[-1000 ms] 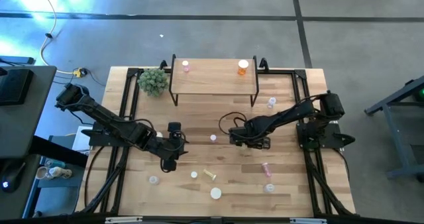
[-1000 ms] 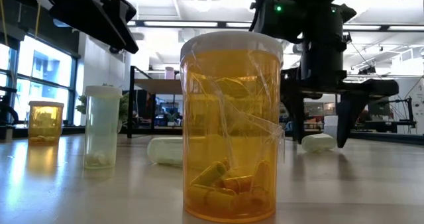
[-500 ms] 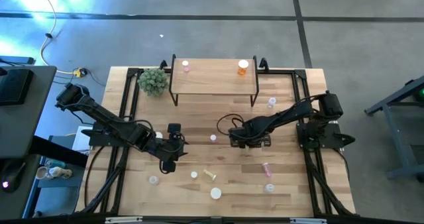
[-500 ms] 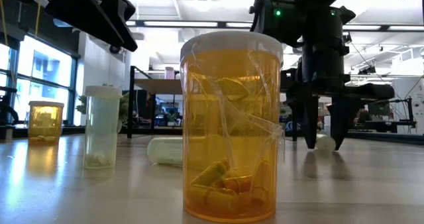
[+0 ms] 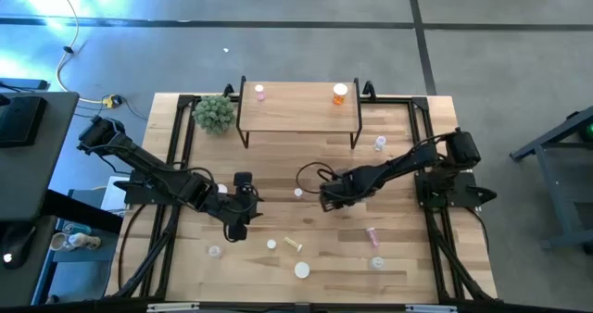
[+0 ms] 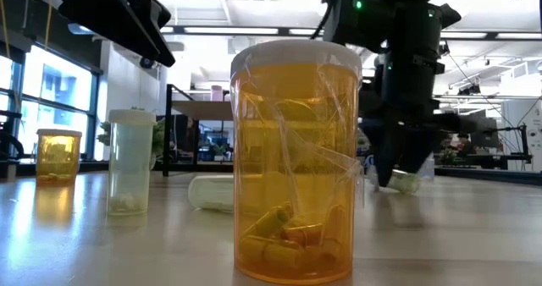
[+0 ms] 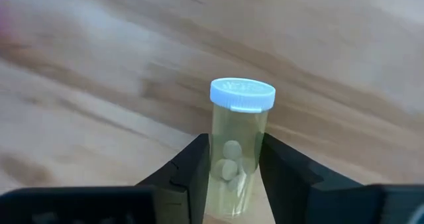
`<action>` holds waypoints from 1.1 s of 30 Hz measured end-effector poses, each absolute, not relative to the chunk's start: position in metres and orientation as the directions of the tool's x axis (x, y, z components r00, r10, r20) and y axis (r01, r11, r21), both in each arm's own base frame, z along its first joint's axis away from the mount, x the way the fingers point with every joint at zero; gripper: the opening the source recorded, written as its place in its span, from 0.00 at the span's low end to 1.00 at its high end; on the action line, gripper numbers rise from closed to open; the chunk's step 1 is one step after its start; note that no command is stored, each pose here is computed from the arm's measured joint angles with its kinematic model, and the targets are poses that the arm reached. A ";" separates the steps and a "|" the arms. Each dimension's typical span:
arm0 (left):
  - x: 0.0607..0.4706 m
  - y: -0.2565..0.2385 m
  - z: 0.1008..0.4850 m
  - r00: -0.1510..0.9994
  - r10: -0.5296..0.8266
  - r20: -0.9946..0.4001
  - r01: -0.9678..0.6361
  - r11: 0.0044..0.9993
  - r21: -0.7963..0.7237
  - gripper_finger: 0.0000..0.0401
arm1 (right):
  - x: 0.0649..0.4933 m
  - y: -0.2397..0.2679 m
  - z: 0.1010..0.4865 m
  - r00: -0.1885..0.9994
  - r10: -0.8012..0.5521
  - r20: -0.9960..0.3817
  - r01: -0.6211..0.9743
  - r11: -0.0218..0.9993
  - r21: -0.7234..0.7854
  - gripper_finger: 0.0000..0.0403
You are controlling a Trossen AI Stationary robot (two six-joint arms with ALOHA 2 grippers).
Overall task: Pick and place medicine bottles onto shelf by color
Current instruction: Put the top yellow pill bottle on the shelf
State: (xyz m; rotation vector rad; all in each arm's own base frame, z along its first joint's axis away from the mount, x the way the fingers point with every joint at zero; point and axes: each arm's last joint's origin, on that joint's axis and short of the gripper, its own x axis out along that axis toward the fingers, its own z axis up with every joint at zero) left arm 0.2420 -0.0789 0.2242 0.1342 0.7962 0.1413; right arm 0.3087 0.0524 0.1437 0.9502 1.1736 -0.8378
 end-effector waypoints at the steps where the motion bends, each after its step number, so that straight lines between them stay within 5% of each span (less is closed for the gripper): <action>1: 0.242 -0.079 0.224 0.691 0.176 -0.701 -0.077 0.982 0.171 0.41 | 0.311 0.055 0.144 0.220 -0.056 -0.974 0.898 0.401 0.180 0.28; 21: 0.244 -0.082 0.226 0.705 0.097 -0.703 -0.009 0.992 0.128 0.41 | 0.330 0.072 0.186 0.616 -0.227 -0.755 0.680 0.637 0.364 0.28; 33: 0.249 -0.083 0.231 0.756 0.080 -0.650 0.053 0.982 0.181 0.41 | 0.339 0.075 0.227 0.823 -0.168 -0.543 0.300 0.940 0.164 0.28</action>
